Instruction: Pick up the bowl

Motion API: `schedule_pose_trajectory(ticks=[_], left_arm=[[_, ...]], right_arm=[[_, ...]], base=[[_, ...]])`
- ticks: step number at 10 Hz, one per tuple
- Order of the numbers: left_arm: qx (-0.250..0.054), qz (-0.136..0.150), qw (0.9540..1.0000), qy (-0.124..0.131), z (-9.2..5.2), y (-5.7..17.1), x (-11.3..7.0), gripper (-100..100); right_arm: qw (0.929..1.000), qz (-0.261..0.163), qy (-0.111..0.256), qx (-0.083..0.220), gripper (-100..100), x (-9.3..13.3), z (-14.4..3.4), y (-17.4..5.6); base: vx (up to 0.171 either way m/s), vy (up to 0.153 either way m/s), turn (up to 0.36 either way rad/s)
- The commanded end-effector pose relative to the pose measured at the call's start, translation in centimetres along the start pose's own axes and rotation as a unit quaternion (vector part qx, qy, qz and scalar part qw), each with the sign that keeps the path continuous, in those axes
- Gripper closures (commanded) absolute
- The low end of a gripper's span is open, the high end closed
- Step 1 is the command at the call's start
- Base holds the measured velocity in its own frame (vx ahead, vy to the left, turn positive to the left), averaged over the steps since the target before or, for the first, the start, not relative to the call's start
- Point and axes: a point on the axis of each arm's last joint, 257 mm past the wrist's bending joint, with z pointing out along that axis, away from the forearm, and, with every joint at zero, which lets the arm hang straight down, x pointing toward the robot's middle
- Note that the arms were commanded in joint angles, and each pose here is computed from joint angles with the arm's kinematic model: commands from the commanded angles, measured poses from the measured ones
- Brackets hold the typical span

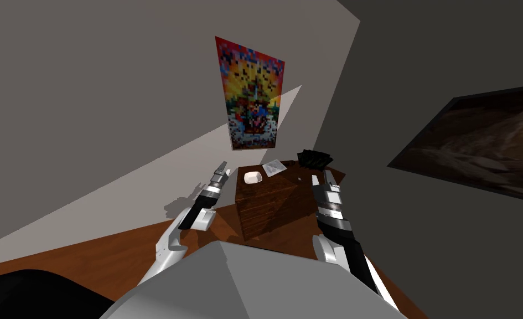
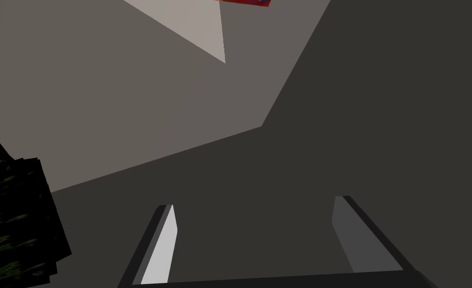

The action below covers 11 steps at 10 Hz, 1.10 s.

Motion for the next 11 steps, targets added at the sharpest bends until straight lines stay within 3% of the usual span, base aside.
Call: schedule_pose_trajectory(ticks=[1, 7, 11], left_arm=[[-0.016, -0.003, 0.9999, 0.001, 0.3, 0.8, -0.2, -100], [-0.077, -0.02, 0.9968, 0.006, 1.6, 3.6, -1.1, -100], [-0.122, -0.031, 0.9921, 0.005, 2.1, 5.6, -1.9, -100]], right_arm=[[1.0, 0.0, 0.0, 0.0, 0, 0.0, 0.0, 0.0], [1.0, 0.0, 0.0, 0.0, 0, 0.0, 0.0, 0.0], [1.0, 0.0, 0.0, 0.0, 0, 0.0, 0.0, 0.0]], base=[[-0.005, -0.044, 0.007], [-0.002, -0.053, 0.01], [0.006, -0.065, 0.01]])
